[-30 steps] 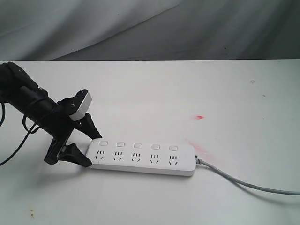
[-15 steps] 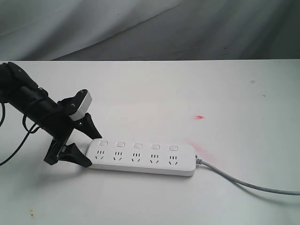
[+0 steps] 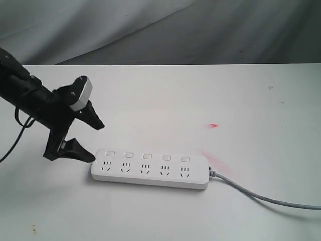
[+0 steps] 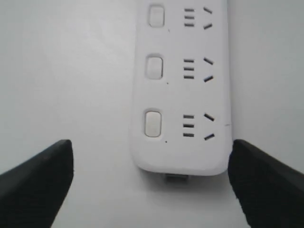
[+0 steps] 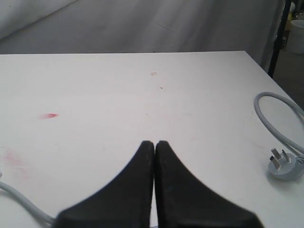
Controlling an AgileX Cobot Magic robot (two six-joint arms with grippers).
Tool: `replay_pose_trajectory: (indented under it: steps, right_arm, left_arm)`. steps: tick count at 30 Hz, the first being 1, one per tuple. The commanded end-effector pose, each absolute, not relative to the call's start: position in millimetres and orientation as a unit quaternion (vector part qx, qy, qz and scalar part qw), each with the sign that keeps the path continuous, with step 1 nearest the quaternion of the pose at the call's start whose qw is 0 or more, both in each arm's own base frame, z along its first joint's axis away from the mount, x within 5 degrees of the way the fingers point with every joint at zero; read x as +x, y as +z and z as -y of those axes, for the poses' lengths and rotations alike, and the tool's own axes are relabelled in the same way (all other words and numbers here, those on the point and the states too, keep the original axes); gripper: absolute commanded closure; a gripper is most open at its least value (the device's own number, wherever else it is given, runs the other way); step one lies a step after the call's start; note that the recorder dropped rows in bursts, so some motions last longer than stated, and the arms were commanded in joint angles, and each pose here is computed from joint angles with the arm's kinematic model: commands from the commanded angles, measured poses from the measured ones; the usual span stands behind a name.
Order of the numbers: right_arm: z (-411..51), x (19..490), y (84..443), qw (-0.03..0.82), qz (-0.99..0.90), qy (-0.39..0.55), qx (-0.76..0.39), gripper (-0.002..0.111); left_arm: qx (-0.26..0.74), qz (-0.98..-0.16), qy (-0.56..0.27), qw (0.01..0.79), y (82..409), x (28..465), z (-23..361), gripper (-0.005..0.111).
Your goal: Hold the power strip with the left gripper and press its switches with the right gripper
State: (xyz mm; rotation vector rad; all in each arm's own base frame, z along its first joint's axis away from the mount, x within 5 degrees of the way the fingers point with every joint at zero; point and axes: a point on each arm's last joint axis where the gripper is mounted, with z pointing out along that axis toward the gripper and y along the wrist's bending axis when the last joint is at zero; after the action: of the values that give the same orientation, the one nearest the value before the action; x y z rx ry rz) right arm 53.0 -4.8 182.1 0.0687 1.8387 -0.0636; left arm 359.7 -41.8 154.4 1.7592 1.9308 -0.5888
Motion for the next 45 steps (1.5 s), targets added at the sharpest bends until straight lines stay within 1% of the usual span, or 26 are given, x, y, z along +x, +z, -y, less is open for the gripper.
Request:
replay_pose_trajectory:
  steps: [1,4,7,9,10,11,13,15,16,18,21,23,27,29,33,37,39,41,45]
  right_arm:
    - [5.0,53.3,182.4,0.611,-0.79,-0.027,0.035,0.108]
    - [5.0,53.3,182.4,0.611,-0.79,-0.027,0.035,0.108]
    - [5.0,53.3,182.4,0.611,-0.79,-0.027,0.035,0.108]
    - [5.0,53.3,182.4,0.611,-0.79,-0.027,0.035,0.108]
    - [5.0,53.3,182.4,0.611,-0.79,-0.027,0.035,0.108]
    - [5.0,53.3,182.4,0.611,-0.79,-0.027,0.035,0.108]
    - [5.0,53.3,182.4,0.611,-0.79,-0.027,0.035,0.108]
    - [5.0,53.3,182.4,0.611,-0.79,-0.027,0.035,0.108]
    - [5.0,53.3,182.4,0.611,-0.79,-0.027,0.035,0.108]
    - [5.0,53.3,182.4,0.611,-0.79,-0.027,0.035,0.108]
    - [5.0,53.3,182.4,0.611,-0.79,-0.027,0.035,0.108]
    - [5.0,53.3,182.4,0.611,-0.79,-0.027,0.035,0.108]
    - [5.0,53.3,182.4,0.611,-0.79,-0.027,0.035,0.108]
    - [5.0,53.3,182.4,0.611,-0.79,-0.027,0.035,0.108]
    - [5.0,53.3,182.4,0.611,-0.79,-0.027,0.035,0.108]
    - [5.0,53.3,182.4,0.611,-0.79,-0.027,0.035,0.108]
    - [5.0,53.3,182.4,0.611,-0.79,-0.027,0.035,0.108]
    - [5.0,53.3,182.4,0.611,-0.79,-0.027,0.035,0.108]
    - [5.0,53.3,182.4,0.611,-0.79,-0.027,0.035,0.108]
  left_arm:
    - [0.598,-0.731,-0.183,0.273,213.4,351.0,43.6,0.03]
    - [0.555,-0.758,-0.175,0.294,245.5,341.1,44.0,0.051]
    - [0.53,-0.768,-0.164,0.32,276.1,328.2,44.5,0.081]
    - [0.503,-0.778,-0.161,0.339,297.2,317.6,45.1,0.105]
    - [0.486,-0.785,-0.16,0.349,305.4,313.9,45.0,0.106]
    - [0.448,-0.802,-0.162,0.361,315.9,309.7,44.7,0.106]
    - [0.343,-0.838,-0.166,0.391,337.1,302.5,41.3,0.107]
    - [0.258,-0.849,-0.174,0.426,357.7,293.7,35.1,0.107]
    - [0.205,-0.85,-0.189,0.448,368.2,290.3,31.5,0.107]
    - [0.067,-0.847,-0.238,0.47,386.0,283.3,22.7,0.107]
    - [-0.112,-0.822,-0.305,0.469,406.2,267.9,6.9,0.107]
    - [-0.171,-0.801,-0.325,0.472,416.3,257.1,-1.3,0.107]
    - [-0.211,-0.77,-0.316,0.513,432.4,241.2,-16.9,0.107]
    - [-0.208,-0.766,-0.283,0.538,437.5,234.4,-23.0,0.107]
    - [-0.173,-0.751,-0.16,0.617,453.2,216.4,-35.8,0.107]
    - [-0.132,-0.711,-0.026,0.691,473.4,197.3,-45.5,0.107]
    - [-0.115,-0.693,0.016,0.711,481.5,187.6,-46.5,0.107]
    - [-0.104,-0.685,0.032,0.72,487.0,177.1,-43.8,0.107]
    - [-0.1,-0.678,0.026,0.728,492.9,158.0,-36.7,0.107]
